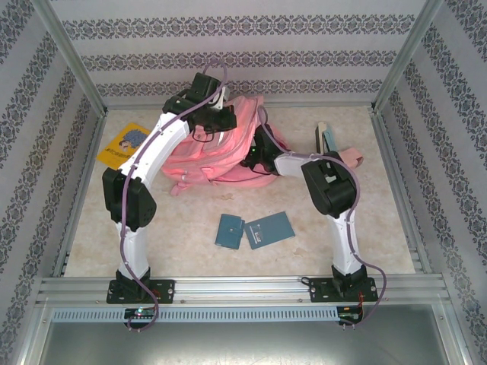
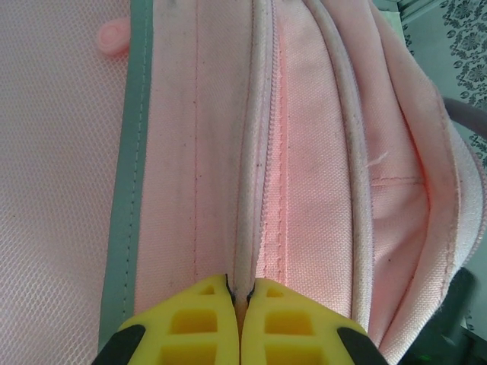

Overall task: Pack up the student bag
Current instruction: Place the book in the student bag, then close the student bag at the top-center of the table.

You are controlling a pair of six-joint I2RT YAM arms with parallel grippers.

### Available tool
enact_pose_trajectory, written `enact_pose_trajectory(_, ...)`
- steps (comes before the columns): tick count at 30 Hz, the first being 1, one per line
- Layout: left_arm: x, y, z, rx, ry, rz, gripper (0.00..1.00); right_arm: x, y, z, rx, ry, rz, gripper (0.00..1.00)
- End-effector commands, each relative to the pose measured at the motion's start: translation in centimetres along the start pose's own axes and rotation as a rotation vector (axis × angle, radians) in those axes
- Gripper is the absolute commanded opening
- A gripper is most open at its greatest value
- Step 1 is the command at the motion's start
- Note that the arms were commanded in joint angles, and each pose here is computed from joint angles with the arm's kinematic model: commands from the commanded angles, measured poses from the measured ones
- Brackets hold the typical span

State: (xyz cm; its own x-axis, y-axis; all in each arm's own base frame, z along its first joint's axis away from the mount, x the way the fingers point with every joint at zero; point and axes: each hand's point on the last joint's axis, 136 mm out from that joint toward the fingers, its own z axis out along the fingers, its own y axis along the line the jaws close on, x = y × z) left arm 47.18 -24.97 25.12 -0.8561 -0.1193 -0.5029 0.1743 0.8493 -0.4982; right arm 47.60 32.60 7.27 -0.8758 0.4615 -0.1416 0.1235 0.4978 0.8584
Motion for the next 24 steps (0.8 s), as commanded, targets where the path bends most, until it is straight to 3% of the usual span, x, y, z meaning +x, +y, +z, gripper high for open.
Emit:
enact_pose_trajectory(1,-1.6,-1.6,-2.5,0.023,-0.099,0.048,0.0,-0.4,1.6,-4.3,-0.015,-0.043,-0.067,0.45)
enact_pose_trajectory(4,-0.9,-0.6,-1.8,-0.006,-0.084,0.036,0.0,-0.2,1.0,-7.6,0.012,-0.078,-0.096,0.5)
enact_pose_trajectory(10,0.5,0.8,-0.7,-0.044,-0.049,0.012,0.14,0.1,-1.5,-14.2,0.116,-0.17,-0.132,0.58)
enact_pose_trajectory(14,0.9,1.2,-1.0,-0.055,-0.047,-0.002,0.44,0.4,-2.1,-18.0,0.193,-0.238,-0.198,0.63)
enact_pose_trajectory(19,0.4,2.4,-2.7,-0.096,-0.083,-0.026,0.67,0.8,-1.2,-20.7,0.217,-0.277,-0.265,0.68)
enact_pose_trajectory(24,-0.2,7.2,-5.2,-0.183,-0.143,-0.092,0.85,2.1,0.3,-21.3,0.211,-0.274,-0.326,0.83)
